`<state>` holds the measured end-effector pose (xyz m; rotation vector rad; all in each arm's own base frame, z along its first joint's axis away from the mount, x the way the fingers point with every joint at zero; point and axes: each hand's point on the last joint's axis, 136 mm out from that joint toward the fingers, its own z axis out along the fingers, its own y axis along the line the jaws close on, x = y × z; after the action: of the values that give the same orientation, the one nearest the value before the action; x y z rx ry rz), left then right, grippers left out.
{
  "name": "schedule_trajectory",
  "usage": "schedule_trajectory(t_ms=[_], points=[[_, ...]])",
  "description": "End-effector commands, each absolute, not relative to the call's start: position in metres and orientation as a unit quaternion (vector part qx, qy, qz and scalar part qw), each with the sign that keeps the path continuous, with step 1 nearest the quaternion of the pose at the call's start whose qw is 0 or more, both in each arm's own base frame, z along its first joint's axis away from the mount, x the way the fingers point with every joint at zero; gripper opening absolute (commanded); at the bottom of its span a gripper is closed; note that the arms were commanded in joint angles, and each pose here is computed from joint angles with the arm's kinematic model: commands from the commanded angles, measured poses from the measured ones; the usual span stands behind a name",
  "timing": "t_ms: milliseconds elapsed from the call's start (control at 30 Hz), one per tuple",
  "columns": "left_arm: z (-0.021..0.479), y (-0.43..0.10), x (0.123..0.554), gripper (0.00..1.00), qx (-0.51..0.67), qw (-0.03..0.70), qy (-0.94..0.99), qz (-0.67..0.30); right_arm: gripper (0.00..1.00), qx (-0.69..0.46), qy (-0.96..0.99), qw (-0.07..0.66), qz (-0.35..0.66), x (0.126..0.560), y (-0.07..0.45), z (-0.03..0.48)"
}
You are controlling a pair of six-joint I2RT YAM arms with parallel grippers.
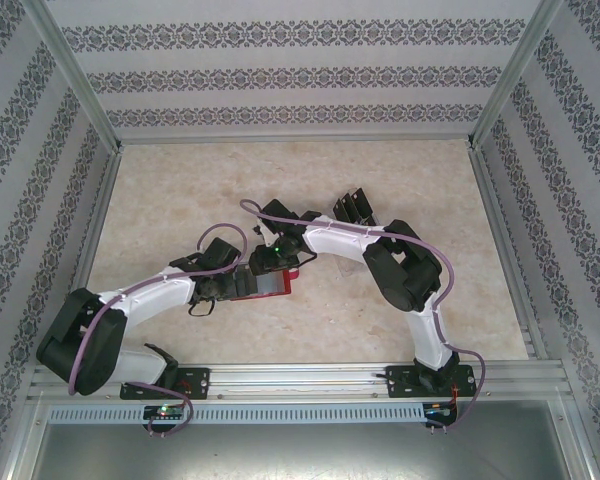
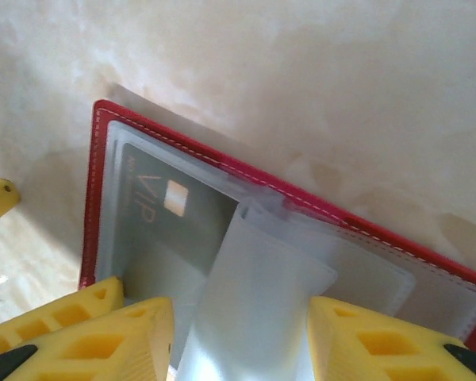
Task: Put the credit cards into the card holder
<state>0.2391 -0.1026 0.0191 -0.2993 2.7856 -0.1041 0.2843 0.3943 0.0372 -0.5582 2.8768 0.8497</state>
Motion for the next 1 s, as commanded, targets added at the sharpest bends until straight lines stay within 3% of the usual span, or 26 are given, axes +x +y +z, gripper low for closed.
schedule_trajectory(t_ms=[0, 967], points=[[0.018, -0.095, 0.231, 1.0, -0.114, 0.161, 0.98, -0.031, 0.48, -0.179, 0.935, 0.028, 0.306, 0.276, 0.409, 0.039], [0.106, -0.075, 0.231, 1.0, -0.159, 0.269, 0.948, -0.056, 0.53, -0.193, 0.909, 0.013, 0.371, 0.253, 0.468, 0.082]])
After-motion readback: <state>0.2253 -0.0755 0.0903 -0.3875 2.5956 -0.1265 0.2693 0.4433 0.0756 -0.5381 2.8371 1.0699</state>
